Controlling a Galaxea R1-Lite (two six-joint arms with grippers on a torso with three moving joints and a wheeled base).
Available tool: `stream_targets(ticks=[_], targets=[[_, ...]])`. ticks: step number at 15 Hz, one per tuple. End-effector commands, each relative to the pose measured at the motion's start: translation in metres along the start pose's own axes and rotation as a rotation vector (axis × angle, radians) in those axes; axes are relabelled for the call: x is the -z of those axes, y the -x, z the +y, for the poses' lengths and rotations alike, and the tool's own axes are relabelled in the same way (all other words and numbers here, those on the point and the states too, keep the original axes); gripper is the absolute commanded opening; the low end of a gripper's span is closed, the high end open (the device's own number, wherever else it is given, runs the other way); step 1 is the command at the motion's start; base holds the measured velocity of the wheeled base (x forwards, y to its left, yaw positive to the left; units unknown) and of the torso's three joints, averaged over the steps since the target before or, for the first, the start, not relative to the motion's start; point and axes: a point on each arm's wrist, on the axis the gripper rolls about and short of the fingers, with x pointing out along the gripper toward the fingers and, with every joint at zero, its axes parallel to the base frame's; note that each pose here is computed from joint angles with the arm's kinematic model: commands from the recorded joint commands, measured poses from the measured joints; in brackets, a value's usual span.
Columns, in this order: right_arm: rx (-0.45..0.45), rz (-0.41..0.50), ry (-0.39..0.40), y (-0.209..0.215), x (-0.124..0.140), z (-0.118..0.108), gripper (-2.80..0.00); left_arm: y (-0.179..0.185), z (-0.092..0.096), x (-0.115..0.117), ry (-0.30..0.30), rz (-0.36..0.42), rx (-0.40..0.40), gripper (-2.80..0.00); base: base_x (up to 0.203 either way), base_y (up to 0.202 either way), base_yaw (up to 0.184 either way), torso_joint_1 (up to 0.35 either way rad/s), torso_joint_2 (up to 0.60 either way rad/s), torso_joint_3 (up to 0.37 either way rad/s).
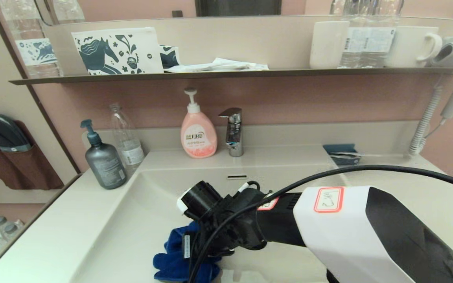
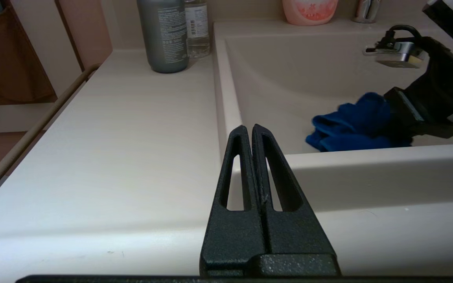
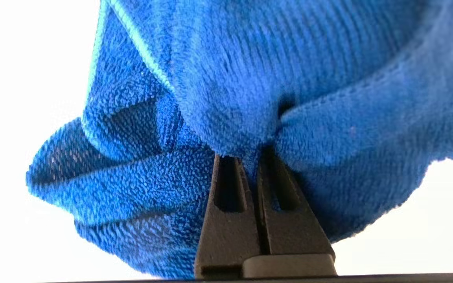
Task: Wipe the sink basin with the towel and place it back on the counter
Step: Wipe the sink
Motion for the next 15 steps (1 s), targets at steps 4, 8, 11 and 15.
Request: stream_targets(ticks=[4, 8, 11, 15], targets=[[-0.171, -0.201, 0.12, -0.033, -0.006, 0.017, -2.8, 0.0, 0.0, 0.0, 0.0, 0.0, 0.001, -2.8, 0.0, 0.0, 0.0, 0.0, 0.0, 0.0], [-0.174, -0.383, 0.221, -0.047, -0.026, 0.004, -2.8, 0.0, 0.0, 0.0, 0.0, 0.0, 0.001, -2.8, 0.0, 0.0, 0.0, 0.0, 0.0, 0.0], [-0.13, -0.458, 0.214, -0.042, -0.044, -0.012, -2.8, 0.0, 0.0, 0.0, 0.0, 0.001, -0.001, -2.8, 0.0, 0.0, 0.0, 0.0, 0.0, 0.0], [-0.069, -0.517, 0.187, -0.029, -0.061, -0.026, -2.8, 0.0, 0.0, 0.0, 0.0, 0.001, -0.001, -2.8, 0.0, 0.0, 0.0, 0.0, 0.0, 0.0]])
